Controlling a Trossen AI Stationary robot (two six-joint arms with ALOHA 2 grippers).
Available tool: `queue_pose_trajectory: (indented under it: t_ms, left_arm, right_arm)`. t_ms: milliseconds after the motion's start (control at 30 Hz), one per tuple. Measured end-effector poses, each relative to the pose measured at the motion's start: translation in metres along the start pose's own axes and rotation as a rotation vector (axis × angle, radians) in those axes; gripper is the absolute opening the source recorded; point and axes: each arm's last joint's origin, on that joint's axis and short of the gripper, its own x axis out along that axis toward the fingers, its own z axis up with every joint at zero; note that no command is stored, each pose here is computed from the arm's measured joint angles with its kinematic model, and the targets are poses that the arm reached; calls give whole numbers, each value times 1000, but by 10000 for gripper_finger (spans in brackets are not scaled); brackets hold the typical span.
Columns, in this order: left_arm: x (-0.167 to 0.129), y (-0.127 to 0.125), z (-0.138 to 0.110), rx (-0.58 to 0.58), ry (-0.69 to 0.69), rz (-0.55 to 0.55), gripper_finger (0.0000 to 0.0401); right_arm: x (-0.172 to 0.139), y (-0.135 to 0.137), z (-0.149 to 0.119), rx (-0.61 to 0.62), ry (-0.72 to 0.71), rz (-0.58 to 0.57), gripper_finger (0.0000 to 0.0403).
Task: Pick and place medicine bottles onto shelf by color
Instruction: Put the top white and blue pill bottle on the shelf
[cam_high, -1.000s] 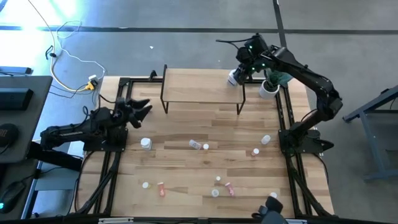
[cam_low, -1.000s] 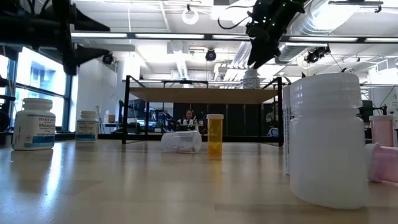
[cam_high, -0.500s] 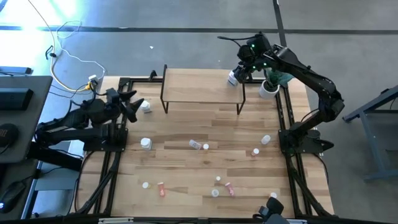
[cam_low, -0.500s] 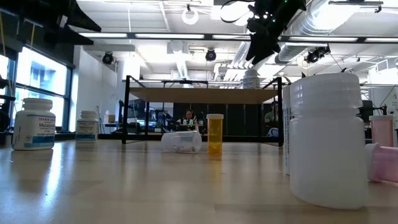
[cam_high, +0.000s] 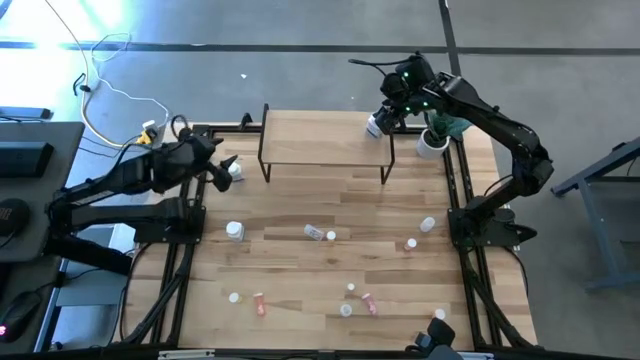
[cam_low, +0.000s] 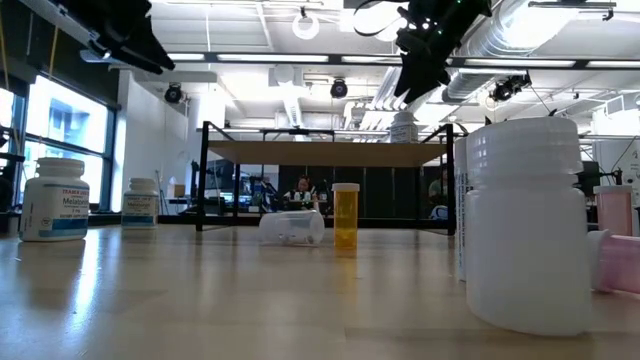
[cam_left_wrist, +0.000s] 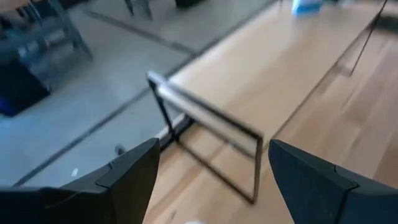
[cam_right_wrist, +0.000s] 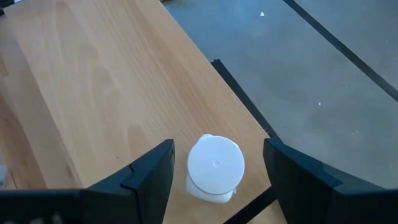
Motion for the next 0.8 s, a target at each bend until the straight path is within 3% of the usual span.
queue_pose_trajectory:
  t_ms: [167,333,533,800]
  left_arm:
    - [7,11,12,61,179,-20,291]
    - [26,22,12,78,344,-114,291]
    - [54,36,1,-37,565,-139,291]
    - [87,44,-9,-163,728,-134,291]
  right_arm:
    - [0,0,0,-3,0,0,236]
    - [0,0,-1,-5,7,2,236]
    - [0,0,-1,-5,10,2,236]
    - [0,0,-1,-5,10,2,236]
